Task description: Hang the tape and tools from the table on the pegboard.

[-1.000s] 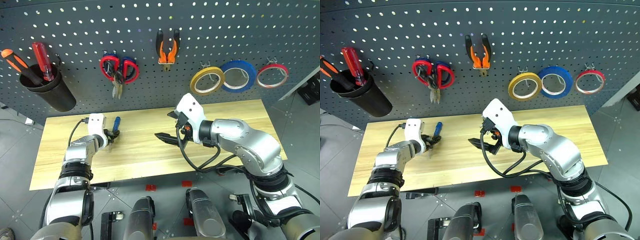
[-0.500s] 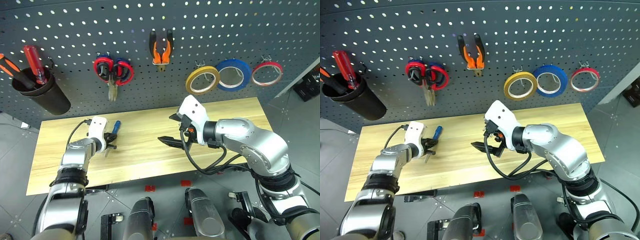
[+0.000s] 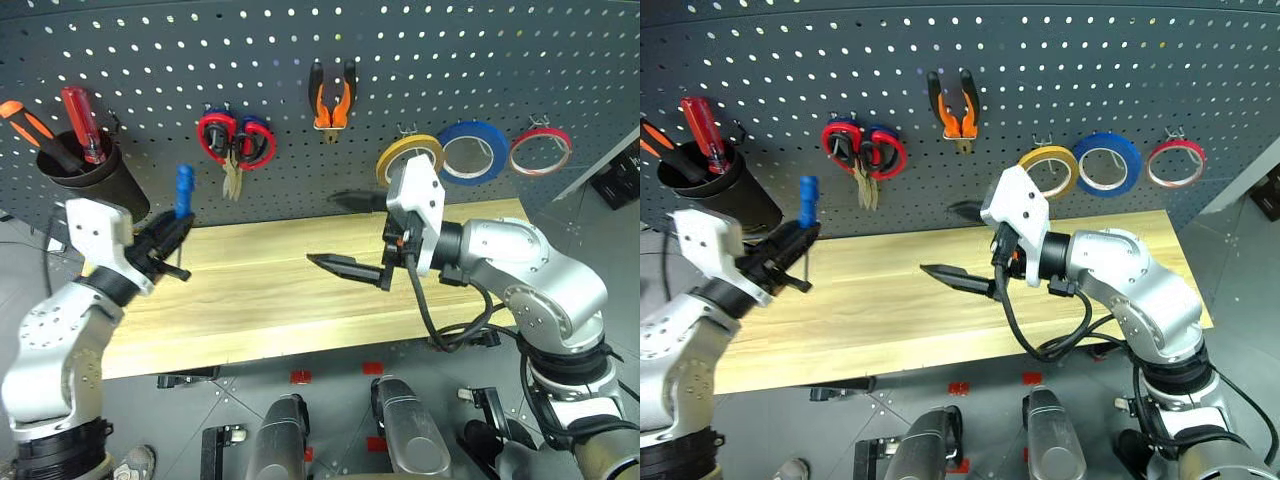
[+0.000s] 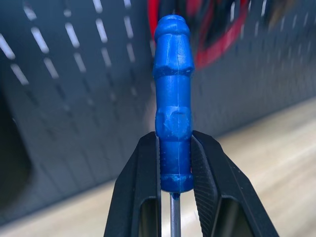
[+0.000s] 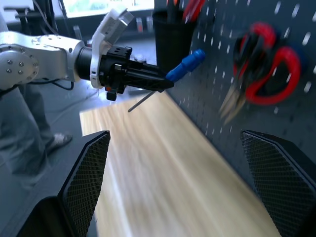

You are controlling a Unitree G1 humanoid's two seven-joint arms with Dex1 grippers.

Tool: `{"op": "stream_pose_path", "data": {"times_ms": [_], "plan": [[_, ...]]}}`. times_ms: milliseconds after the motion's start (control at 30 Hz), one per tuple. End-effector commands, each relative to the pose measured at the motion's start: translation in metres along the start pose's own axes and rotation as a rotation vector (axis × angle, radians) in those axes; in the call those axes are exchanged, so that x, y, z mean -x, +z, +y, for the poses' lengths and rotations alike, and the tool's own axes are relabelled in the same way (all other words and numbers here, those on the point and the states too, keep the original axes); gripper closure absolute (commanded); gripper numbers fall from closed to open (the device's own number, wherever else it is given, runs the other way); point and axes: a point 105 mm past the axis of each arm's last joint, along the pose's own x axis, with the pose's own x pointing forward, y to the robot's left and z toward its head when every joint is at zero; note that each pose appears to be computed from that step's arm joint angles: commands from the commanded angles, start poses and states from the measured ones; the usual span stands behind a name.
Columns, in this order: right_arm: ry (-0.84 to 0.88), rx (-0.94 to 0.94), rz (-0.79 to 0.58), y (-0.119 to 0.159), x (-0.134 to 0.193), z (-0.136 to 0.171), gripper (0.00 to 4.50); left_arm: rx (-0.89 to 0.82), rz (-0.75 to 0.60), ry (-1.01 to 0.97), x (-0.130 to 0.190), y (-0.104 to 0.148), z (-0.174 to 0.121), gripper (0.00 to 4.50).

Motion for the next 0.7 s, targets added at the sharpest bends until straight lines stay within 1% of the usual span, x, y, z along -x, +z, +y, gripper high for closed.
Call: {"op": "stream_pose_path", "data": {"times_ms": [33,133,200,233,300,433,700], "plan": [[0.012,0.034,-0.072,0.016,0.002,-0.004,0.0,-0.012,-0.179,0.079,0.009,0.056,0.02,3.99],[-0.011,0.039,-0.1,0.022,0.001,-0.012,0.0,0.017,-0.32,0.145,0.015,0.097,0.041,3.99],[-0.033,0.04,-0.128,0.029,-0.002,-0.018,0.0,0.022,-0.39,0.16,0.014,0.119,0.049,3.99],[-0.042,0.041,-0.141,0.031,-0.004,-0.021,0.0,0.027,-0.419,0.165,0.012,0.128,0.053,3.99],[-0.052,0.041,-0.153,0.034,-0.007,-0.024,0.0,0.029,-0.446,0.168,0.008,0.136,0.057,3.99],[-0.061,0.045,-0.163,0.036,-0.01,-0.027,0.0,0.002,-0.465,0.182,-0.002,0.138,0.066,3.99],[-0.053,0.047,-0.171,0.037,-0.015,-0.023,0.0,-0.016,-0.437,0.236,-0.017,0.108,0.082,3.99]]}}
